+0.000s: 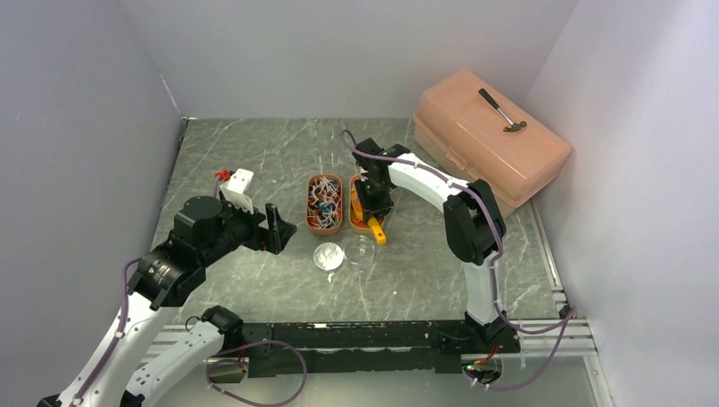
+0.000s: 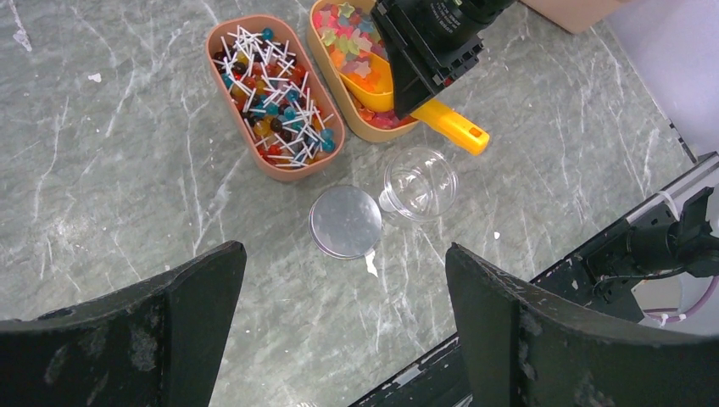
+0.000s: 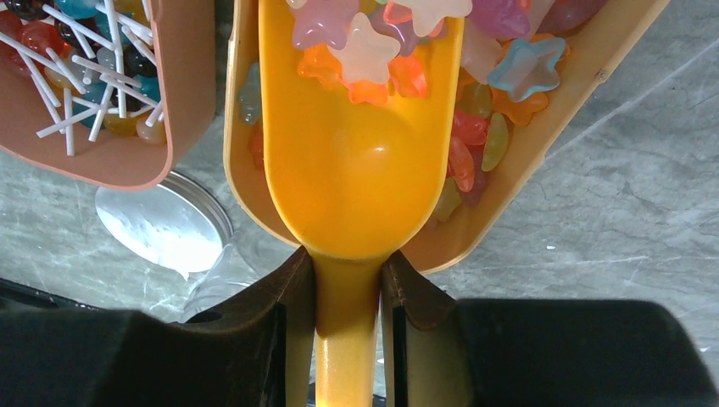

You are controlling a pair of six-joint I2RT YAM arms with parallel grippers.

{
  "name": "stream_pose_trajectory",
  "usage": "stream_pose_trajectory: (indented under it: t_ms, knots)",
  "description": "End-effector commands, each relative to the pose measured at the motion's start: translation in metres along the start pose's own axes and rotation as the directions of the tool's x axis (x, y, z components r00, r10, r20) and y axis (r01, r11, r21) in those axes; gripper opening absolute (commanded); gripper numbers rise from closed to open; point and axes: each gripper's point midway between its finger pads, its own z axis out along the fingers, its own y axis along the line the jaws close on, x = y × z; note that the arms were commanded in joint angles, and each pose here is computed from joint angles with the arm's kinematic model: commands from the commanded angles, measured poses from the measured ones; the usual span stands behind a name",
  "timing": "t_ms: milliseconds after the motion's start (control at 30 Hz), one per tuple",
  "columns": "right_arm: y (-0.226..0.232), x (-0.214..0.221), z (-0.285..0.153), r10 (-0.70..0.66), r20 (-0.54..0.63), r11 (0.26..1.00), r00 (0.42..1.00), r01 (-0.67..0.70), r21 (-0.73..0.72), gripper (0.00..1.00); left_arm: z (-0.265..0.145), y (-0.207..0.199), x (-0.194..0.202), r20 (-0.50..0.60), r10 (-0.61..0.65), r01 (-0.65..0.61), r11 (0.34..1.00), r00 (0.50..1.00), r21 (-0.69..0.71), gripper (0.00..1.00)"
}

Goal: Pack the candies
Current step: Scoop the fake candies from the storage box.

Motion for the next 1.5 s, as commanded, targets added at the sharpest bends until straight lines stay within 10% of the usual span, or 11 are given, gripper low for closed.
stream_pose_trajectory:
  t_ms: [0, 1467]
  knots:
    - [-0.009, -0.001, 0.012, 0.003, 0.027, 1.000, 1.000, -0.003, 0.025, 0.00, 0.002, 0.000, -0.003, 0.009, 0.013, -0.013, 1.000, 1.000, -0.002, 0.93]
    - [-0.028, -0.004, -0.023, -0.041, 0.322, 0.997, 0.946, 0.015, 0.082, 0.00, 0.017, 0.011, 0.005, -0.049, 0.008, -0.011, 0.998, 0.999, -0.059, 0.93]
